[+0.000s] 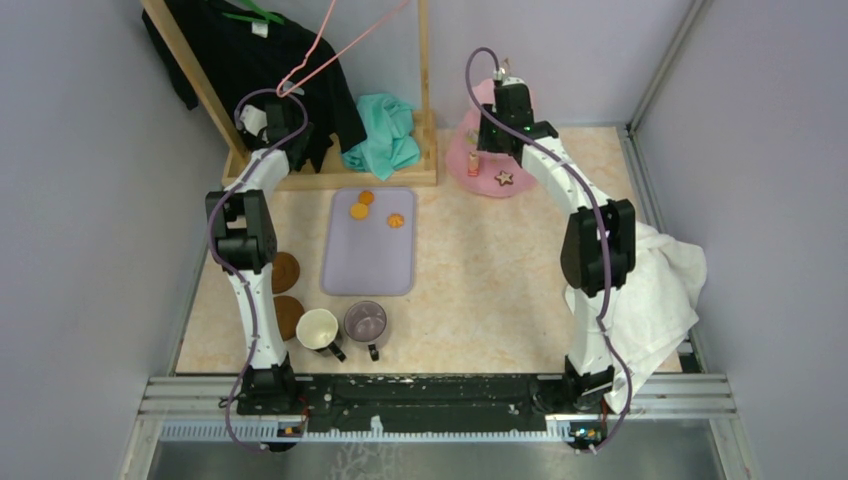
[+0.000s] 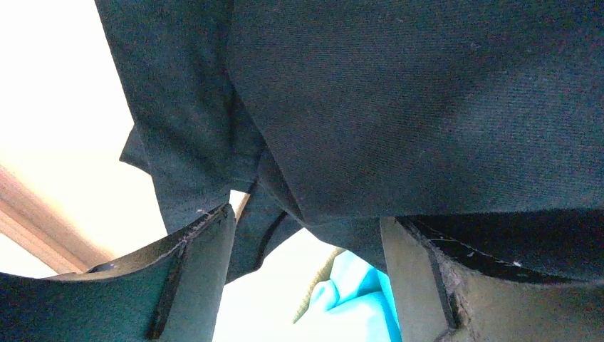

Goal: Serve the afternoon tea
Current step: Place the desert on the desert table.

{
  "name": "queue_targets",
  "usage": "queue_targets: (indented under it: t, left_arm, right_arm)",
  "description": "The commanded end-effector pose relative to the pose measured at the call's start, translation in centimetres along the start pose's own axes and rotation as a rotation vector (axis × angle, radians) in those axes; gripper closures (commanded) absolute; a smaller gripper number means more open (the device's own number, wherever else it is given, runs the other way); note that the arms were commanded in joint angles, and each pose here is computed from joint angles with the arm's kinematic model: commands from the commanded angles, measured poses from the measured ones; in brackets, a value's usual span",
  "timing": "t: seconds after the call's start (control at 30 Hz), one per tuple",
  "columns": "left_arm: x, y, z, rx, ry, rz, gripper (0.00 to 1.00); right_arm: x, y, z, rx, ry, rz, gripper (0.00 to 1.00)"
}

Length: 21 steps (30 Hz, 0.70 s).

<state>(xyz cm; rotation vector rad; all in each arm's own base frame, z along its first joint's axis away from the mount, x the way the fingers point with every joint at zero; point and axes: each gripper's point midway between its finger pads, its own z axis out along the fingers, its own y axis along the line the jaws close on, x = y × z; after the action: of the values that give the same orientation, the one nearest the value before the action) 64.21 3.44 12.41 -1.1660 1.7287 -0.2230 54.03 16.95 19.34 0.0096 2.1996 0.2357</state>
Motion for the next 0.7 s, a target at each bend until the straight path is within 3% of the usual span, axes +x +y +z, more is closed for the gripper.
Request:
queue_targets:
  t: [0.0, 0.67]
  left_arm:
    - [-1.5, -1.5, -0.2, 0.039, -0.029, -0.007, 0.20]
    - [-1.8, -1.7, -0.7, 0.044, -0.031, -0.006, 0.20]
  right_arm:
    - [-4.2, 0.4, -2.8, -0.024, -0.128, 0.033, 0.60]
    - [-2.9, 0.7, -3.9, -0.042, -0.118, 0.036, 0.60]
